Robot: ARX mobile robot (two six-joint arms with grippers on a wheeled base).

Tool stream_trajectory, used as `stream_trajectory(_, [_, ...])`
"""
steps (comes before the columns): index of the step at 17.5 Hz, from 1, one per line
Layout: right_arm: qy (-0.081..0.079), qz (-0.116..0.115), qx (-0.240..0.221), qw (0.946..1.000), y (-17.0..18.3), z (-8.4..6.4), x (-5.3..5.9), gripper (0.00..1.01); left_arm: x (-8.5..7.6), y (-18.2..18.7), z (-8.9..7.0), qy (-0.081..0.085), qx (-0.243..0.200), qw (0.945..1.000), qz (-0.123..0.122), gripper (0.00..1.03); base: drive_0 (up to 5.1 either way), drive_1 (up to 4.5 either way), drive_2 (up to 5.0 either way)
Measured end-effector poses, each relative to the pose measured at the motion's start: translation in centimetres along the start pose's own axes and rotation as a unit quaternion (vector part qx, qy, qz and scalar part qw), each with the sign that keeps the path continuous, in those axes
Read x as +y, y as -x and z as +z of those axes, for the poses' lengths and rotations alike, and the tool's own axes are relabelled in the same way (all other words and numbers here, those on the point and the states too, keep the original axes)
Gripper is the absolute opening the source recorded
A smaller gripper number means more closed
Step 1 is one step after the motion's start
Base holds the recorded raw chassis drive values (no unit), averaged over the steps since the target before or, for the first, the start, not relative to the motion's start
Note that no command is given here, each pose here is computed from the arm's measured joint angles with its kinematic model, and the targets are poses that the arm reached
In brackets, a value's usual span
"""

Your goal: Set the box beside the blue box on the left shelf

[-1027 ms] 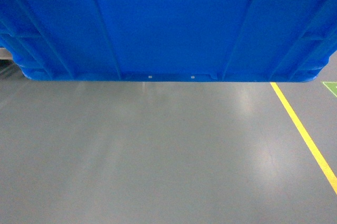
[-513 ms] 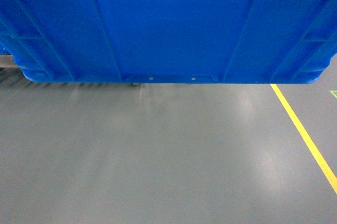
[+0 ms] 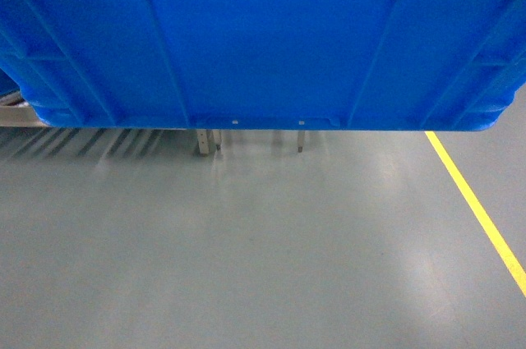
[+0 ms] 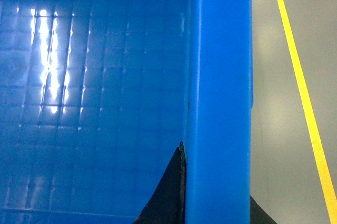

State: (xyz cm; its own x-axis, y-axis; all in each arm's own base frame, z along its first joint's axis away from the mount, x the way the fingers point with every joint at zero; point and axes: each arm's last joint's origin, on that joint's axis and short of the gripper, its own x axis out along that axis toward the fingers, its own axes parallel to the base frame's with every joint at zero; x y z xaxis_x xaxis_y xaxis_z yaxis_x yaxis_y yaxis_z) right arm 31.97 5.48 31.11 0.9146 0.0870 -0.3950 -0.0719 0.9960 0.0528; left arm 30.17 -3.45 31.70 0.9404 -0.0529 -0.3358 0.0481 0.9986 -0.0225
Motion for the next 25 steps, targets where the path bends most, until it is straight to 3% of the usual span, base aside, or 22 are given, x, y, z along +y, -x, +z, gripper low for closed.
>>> stream_trajectory(25, [0.001, 0.0, -0.001, 1.0, 0.02, 0.02, 0.01, 0.07, 0.0, -0.01, -0.06, 0.0, 0.001, 1.0, 0.0, 0.05, 0.0, 4.22, -4.3])
